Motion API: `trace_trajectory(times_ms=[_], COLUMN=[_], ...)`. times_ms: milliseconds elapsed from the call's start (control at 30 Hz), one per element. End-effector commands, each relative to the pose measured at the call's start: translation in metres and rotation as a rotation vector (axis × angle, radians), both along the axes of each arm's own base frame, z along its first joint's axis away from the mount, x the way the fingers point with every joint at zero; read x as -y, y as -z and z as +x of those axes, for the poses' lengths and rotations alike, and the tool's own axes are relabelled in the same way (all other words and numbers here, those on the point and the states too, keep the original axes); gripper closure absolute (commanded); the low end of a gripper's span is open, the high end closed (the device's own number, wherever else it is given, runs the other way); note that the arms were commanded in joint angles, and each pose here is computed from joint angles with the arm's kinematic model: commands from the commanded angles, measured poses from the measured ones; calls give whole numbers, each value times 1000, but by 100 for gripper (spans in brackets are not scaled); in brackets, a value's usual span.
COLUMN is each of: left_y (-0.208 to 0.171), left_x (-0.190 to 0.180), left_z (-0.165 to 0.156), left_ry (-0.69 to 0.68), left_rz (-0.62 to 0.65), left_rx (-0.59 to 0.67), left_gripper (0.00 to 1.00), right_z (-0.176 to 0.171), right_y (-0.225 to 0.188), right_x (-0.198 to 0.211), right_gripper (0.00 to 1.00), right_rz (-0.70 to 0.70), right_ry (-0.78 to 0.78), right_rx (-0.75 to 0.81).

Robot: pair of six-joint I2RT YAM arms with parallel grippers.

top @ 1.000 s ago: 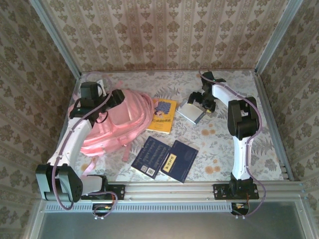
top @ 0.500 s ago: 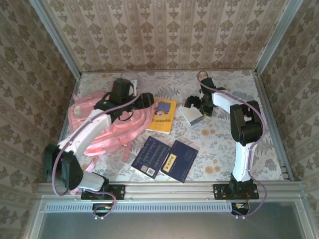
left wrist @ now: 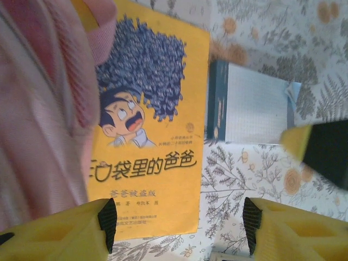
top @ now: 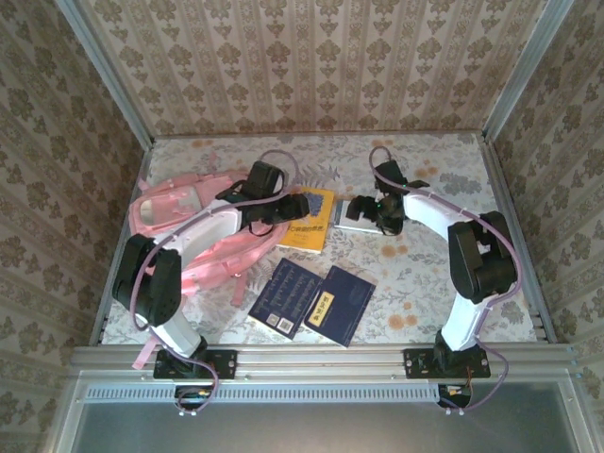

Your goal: Pack books, pencil case, and school supplies into a backpack

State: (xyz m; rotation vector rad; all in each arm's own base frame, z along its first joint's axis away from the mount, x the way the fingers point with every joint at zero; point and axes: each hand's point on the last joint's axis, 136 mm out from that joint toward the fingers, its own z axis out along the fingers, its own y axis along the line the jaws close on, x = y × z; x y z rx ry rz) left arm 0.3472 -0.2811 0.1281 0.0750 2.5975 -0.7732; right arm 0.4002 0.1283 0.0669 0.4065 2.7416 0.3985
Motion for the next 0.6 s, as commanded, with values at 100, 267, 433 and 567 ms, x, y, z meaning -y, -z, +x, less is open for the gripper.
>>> trace_trajectory(times_ms=[100, 267, 433, 567], left_y=[17, 29, 20, 11], left_x=[44, 68, 74, 79], left_z=[11, 17, 26, 44], left_ry=[44, 88, 99, 118], left_rz=[-53, -49, -35, -11], left_rx=[-43, -63, -26, 18], left_gripper=[43, 46, 46, 47], right_z=[30, 26, 7, -1], right_y=[-8, 18, 27, 34], right_x=[38, 36, 45, 35], right_gripper=[3, 4, 3, 4], right_rz=[-115, 43, 91, 216], right_ry=[69, 146, 220, 231], right_rx=[-22, -107, -130, -138])
